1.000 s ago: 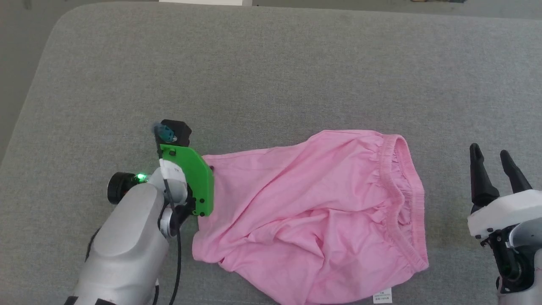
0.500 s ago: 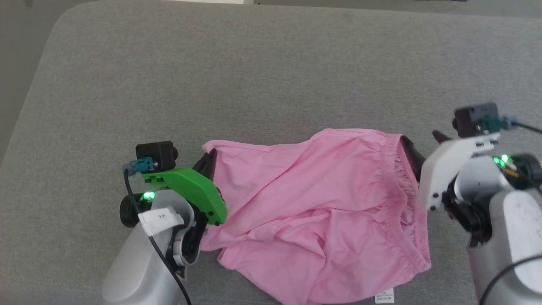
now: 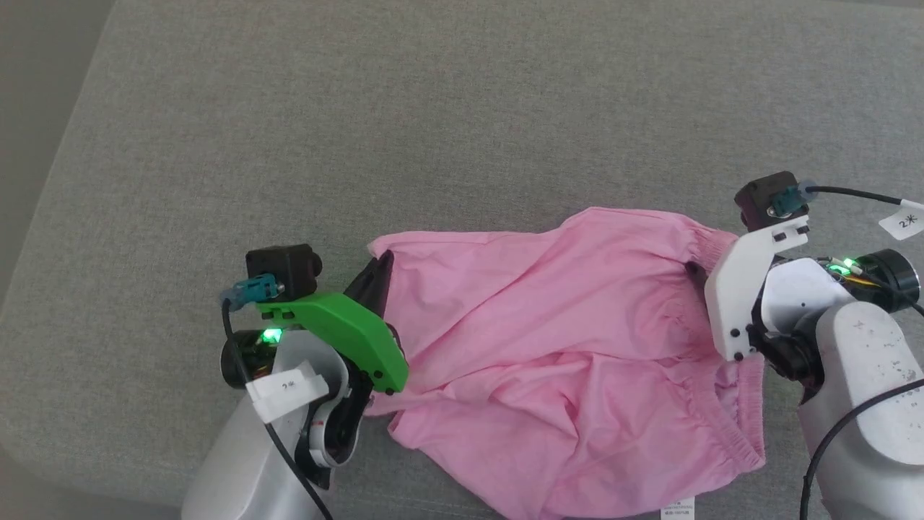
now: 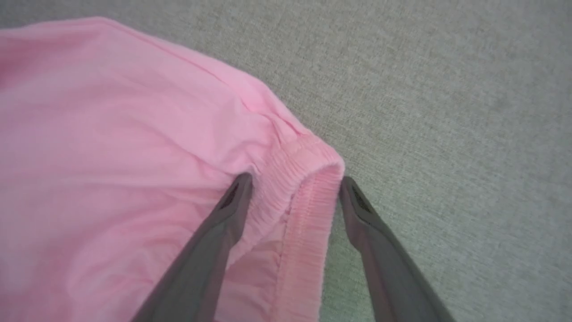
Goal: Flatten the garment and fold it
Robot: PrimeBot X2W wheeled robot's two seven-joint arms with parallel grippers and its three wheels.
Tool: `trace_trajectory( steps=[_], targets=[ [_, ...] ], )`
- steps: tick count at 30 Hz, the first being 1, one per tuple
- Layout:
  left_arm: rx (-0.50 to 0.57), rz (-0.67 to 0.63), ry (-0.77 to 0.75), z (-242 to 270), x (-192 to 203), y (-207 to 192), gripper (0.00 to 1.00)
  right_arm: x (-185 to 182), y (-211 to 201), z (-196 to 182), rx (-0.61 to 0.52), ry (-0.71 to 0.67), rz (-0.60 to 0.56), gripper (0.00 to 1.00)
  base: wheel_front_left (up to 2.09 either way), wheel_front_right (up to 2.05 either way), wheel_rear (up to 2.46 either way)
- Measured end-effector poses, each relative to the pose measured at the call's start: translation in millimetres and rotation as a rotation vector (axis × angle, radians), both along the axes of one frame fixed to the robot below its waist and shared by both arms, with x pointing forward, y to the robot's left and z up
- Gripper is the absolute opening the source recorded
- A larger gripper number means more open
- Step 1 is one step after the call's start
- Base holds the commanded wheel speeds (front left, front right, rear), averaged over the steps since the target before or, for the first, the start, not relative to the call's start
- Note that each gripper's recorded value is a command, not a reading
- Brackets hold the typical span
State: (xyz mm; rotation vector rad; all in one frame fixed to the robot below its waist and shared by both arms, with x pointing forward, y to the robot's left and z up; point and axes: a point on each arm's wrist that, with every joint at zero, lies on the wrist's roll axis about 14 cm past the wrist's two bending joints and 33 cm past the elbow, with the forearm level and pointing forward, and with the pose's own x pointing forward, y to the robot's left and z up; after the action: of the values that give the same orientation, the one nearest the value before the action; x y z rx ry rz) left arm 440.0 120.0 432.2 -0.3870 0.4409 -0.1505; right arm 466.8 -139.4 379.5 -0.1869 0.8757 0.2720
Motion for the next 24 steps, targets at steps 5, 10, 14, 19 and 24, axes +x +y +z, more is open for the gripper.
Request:
trace_trajectory(
  steps=[5, 10, 14, 19, 24],
  targets=[
    [-0.004, -0.003, -0.001, 0, 0, -2, 0.00, 4, 1, 1, 0.008, -0.026, 0.008, 0.00, 0.00, 0.00, 0.00],
    [-0.021, 0.005, -0.031, 10, 2, -2, 0.00, 10, 5, 17, 0.066, -0.100, 0.006, 0.00, 0.00, 0.00, 0.00],
    [-0.060, 0.025, -0.091, 30, 6, 1, 0.00, 16, 10, 44, 0.151, -0.188, -0.007, 0.00, 0.00, 0.00, 0.00],
    [-0.112, 0.018, -0.228, 82, 22, 5, 0.00, 26, 13, 103, 0.292, -0.331, -0.031, 0.00, 0.00, 0.00, 0.00],
    [-0.088, -0.019, -0.407, 160, 45, 11, 0.00, 39, 10, 187, 0.413, -0.503, -0.028, 0.00, 0.00, 0.00, 0.00]
  ],
)
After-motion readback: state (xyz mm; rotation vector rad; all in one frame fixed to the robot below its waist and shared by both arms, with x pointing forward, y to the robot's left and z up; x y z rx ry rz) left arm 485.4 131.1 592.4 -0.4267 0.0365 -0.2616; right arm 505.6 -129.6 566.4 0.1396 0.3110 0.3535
